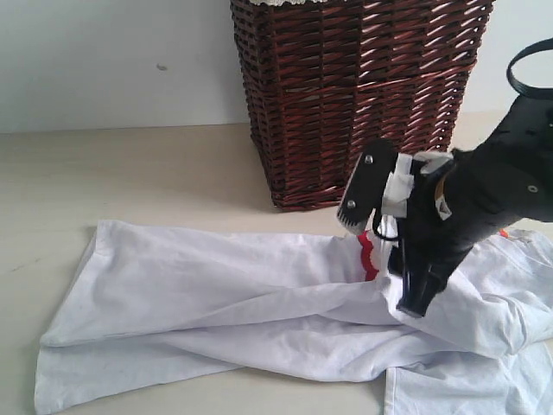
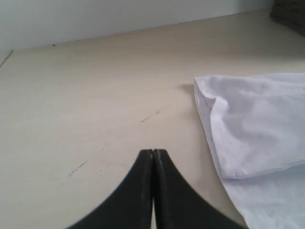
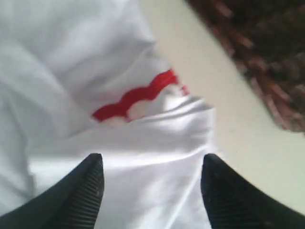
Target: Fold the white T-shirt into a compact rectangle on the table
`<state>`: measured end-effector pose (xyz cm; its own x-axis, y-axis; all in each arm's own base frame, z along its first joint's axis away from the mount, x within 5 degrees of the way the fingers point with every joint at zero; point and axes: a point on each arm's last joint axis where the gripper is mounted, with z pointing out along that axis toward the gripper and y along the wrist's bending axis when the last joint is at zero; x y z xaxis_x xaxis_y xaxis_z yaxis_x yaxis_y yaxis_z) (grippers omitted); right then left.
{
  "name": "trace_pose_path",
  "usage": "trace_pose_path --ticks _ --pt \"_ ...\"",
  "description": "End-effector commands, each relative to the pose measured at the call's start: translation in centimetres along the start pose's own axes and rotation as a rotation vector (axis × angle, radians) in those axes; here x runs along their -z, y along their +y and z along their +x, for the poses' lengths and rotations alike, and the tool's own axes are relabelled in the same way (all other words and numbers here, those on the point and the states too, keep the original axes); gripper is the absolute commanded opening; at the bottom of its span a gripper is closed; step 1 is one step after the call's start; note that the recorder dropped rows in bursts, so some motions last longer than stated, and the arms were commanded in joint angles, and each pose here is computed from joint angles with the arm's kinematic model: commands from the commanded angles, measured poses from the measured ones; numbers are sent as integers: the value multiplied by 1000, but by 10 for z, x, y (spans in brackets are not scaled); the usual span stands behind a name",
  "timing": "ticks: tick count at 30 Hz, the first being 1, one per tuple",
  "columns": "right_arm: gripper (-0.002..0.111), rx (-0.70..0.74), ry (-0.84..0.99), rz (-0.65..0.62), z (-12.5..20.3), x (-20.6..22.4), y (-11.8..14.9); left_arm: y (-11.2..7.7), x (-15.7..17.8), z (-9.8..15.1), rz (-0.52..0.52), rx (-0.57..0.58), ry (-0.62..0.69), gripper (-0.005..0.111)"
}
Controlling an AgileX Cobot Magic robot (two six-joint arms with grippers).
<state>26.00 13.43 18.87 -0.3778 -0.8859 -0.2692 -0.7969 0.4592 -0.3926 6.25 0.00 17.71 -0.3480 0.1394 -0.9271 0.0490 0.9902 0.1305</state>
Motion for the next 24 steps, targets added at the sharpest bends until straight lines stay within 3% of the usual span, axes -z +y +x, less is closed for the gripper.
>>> trace_pose_path --ticks 1,5,7,8,12,18,24 --pt "58 -37 35 -200 -1 -20 21 0 0 -1 0 7 -10 0" --pt "56 -87 27 -203 -3 -32 23 0 0 -1 0 7 -10 0" --pt "45 -101 23 -201 -3 -38 24 0 0 -1 0 7 -10 0" --pt "32 -116 5 -190 -5 -39 23 0 0 -1 0 7 -10 0" --pt "1 -118 -18 -178 -7 -37 21 0 0 -1 0 7 -10 0" --pt "0 -97 -33 -151 -6 -12 15 0 0 -1 0 7 -10 0" --pt "0 -17 71 -11 11 19 -4 0 0 -1 0 7 -10 0"
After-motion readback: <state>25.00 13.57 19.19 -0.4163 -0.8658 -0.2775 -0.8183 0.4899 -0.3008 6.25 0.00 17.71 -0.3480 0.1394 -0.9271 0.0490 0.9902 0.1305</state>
